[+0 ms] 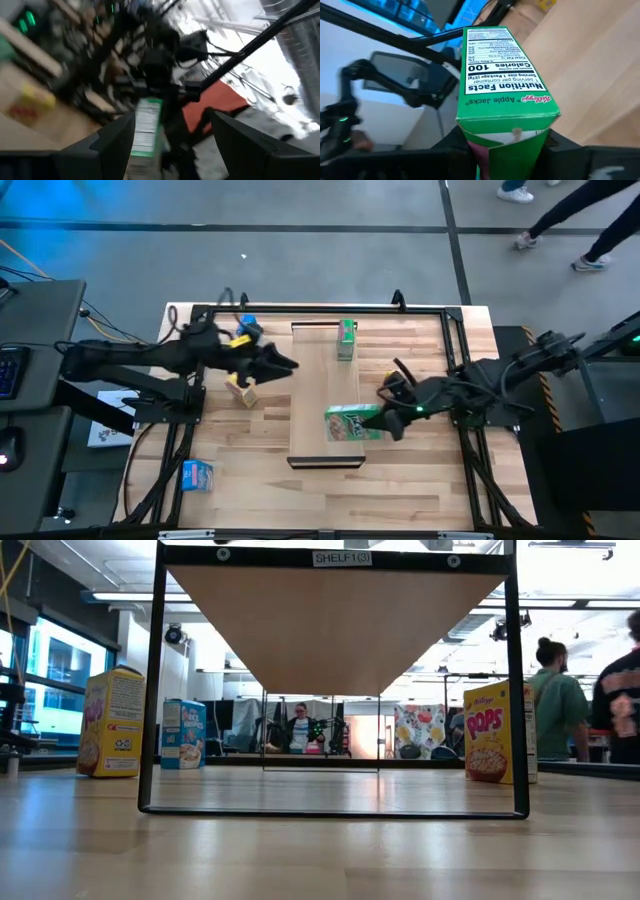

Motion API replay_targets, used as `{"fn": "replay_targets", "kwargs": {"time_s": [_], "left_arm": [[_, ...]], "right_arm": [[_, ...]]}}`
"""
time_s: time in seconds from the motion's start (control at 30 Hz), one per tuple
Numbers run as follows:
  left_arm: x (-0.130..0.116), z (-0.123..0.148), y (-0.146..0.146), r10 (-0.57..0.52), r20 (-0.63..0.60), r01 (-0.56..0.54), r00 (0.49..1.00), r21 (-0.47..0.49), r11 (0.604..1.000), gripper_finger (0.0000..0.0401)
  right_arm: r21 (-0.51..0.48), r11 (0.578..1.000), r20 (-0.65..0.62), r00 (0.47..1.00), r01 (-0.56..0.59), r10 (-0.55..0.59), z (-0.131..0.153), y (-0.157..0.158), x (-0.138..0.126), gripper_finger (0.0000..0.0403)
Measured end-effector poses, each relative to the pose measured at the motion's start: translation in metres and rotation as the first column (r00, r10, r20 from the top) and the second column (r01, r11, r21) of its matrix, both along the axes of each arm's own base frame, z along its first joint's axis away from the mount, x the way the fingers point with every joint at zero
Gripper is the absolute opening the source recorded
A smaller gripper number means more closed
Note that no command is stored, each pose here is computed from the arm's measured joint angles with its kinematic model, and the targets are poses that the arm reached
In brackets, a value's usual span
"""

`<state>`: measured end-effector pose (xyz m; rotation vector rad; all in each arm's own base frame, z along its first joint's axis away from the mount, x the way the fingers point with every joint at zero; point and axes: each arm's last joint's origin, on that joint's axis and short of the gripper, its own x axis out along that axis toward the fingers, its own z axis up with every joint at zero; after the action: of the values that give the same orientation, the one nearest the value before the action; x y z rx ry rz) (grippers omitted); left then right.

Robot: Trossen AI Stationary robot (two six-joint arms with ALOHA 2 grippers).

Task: Stack cereal on shelf
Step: Put the green cereal box on the shelf

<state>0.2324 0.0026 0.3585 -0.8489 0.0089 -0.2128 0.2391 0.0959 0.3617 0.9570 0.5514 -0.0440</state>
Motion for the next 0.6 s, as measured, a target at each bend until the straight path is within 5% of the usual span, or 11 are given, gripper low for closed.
{"fn": "replay_targets", "kwargs": {"time_s": [0.6], "left_arm": [[0.066, -0.066, -0.018, -0.319, -0.295, 0.263, 0.901, -0.213, 0.941, 0.0255]], "right_arm": [[-0.083, 0.982, 0.023, 0.984, -0.172, 0.174, -0.039, 0.001, 0.066, 0.0083]]}}
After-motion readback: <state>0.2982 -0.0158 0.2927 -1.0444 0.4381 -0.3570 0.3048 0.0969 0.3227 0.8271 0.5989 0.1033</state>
